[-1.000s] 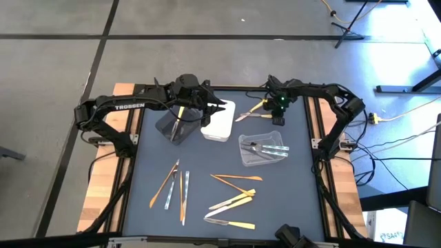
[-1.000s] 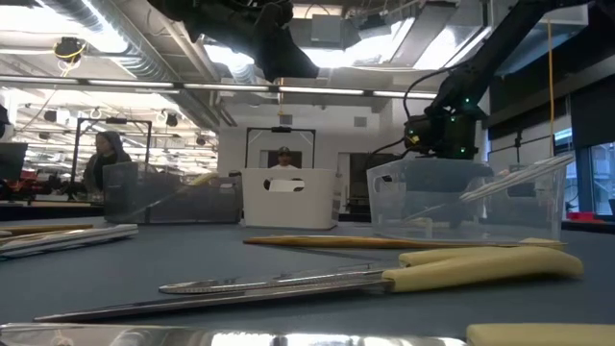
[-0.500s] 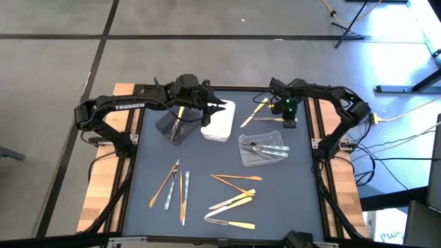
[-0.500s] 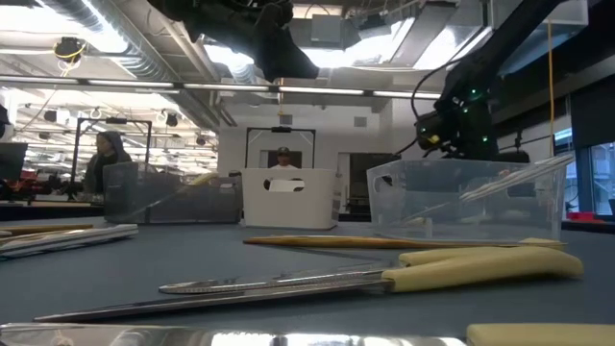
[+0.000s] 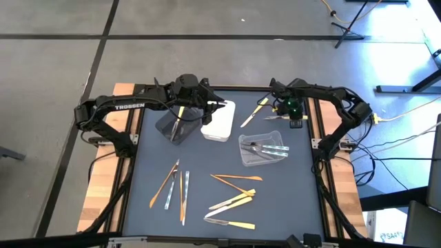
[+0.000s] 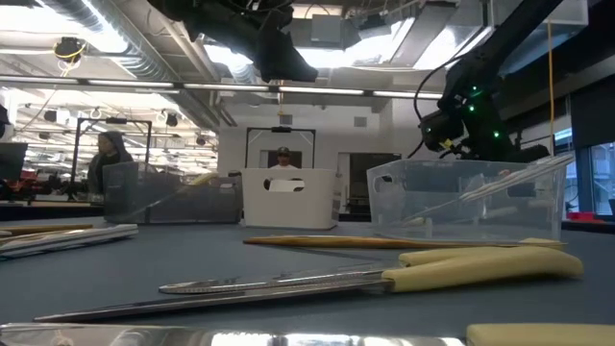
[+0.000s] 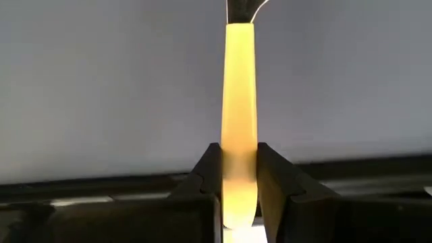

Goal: Sort silverware by color (type)
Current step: Put the yellow knife into the black bin

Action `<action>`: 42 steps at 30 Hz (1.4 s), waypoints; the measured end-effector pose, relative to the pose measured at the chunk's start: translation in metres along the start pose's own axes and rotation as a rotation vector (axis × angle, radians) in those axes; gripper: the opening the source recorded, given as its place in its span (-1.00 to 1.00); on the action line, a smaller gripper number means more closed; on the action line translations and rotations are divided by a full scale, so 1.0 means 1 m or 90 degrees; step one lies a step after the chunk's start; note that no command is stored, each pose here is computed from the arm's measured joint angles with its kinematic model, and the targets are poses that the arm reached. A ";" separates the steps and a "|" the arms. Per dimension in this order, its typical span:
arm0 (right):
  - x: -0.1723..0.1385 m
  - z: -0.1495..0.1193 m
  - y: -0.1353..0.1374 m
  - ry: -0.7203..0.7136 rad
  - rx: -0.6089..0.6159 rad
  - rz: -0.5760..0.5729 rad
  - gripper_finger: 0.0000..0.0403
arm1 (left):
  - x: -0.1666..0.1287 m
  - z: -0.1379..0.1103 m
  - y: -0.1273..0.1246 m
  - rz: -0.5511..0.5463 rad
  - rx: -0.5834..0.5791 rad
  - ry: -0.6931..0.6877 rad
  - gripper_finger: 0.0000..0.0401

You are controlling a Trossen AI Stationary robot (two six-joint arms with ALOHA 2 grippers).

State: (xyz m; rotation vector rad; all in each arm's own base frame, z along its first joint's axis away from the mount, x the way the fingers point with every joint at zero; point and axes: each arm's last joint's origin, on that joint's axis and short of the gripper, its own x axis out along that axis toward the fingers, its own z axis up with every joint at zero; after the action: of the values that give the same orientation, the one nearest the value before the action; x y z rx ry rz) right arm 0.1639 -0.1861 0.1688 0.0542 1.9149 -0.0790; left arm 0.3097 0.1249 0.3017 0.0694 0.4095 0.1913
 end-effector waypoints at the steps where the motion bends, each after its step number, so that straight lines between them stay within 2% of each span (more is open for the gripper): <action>1: -0.002 0.000 0.002 0.013 -0.007 -0.012 -0.81 | 0.000 0.000 0.000 0.000 0.000 0.000 -0.51; 7: -0.026 0.011 0.011 0.049 -0.051 -0.081 -0.81 | 0.000 0.000 0.000 0.000 0.000 0.000 -0.51; 13: -0.064 0.024 0.019 0.042 -0.074 -0.159 -0.81 | 0.000 0.000 0.000 0.000 0.000 0.000 -0.51; 23: -0.133 0.040 0.037 -0.047 -0.101 -0.286 -0.81 | 0.000 0.000 0.000 0.000 -0.001 0.001 -0.51; 26: -0.149 0.045 0.044 -0.080 -0.109 -0.322 -0.81 | 0.000 -0.001 0.000 0.000 -0.027 0.004 -0.51; 34: -0.170 0.063 0.068 -0.157 -0.202 -0.397 -0.81 | -0.030 0.007 0.002 0.012 -0.057 0.019 -0.51; 42: -0.186 0.086 0.095 -0.240 -0.296 -0.512 -0.81 | -0.058 0.002 -0.004 0.015 -0.104 0.100 -0.51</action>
State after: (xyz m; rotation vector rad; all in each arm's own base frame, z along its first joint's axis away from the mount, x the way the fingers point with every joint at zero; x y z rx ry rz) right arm 0.3149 -0.0978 0.3125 -0.9767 1.4334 -0.1655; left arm 0.2585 0.1095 0.3256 -0.1029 0.5476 0.2534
